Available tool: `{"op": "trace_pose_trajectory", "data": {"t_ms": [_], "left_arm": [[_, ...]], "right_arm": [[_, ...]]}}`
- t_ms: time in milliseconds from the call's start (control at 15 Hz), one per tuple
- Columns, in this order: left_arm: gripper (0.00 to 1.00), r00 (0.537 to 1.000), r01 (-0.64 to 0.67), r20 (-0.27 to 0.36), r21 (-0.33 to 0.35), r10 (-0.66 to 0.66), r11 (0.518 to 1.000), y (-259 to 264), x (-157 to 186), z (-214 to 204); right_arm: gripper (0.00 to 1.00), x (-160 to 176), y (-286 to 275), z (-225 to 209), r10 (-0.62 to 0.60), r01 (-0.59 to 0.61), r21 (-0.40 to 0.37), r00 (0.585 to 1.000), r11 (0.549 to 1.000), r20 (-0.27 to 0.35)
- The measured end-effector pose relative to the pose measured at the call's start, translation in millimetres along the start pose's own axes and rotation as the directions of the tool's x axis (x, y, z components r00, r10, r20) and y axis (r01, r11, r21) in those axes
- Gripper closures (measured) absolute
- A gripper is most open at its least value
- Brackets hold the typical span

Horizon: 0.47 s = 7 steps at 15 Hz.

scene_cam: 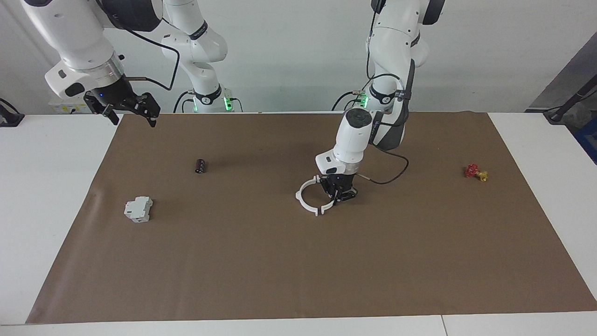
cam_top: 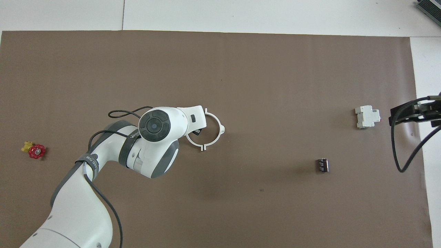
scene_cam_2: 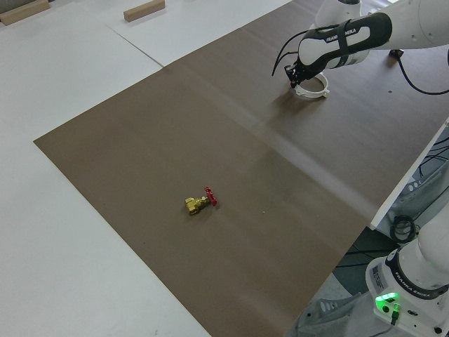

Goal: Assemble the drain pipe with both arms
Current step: 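Press the held half-ring onto the other half to close the ring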

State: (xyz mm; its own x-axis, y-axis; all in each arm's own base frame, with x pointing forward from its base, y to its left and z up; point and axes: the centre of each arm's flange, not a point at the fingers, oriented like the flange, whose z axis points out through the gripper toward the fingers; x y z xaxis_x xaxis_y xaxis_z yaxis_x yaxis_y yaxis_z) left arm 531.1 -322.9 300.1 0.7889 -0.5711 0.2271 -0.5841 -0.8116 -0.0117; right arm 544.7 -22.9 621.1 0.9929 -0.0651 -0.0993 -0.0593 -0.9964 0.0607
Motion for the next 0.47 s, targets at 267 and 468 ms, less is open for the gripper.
{"op": "trace_pose_trajectory", "data": {"t_ms": [267,468], "left_arm": [[0.93,1.0,-0.008,-0.008,-0.001,0.008,1.0,4.8,1.7,-1.2],[0.93,1.0,-0.008,-0.014,0.0,0.008,1.0,4.9,2.4,-1.4]], "right_arm": [[0.0,0.0,0.0,0.0,0.0,0.0,0.0,1.0,1.0,0.0],[0.0,0.0,0.0,0.0,0.0,0.0,0.0,1.0,1.0,0.0]]}}
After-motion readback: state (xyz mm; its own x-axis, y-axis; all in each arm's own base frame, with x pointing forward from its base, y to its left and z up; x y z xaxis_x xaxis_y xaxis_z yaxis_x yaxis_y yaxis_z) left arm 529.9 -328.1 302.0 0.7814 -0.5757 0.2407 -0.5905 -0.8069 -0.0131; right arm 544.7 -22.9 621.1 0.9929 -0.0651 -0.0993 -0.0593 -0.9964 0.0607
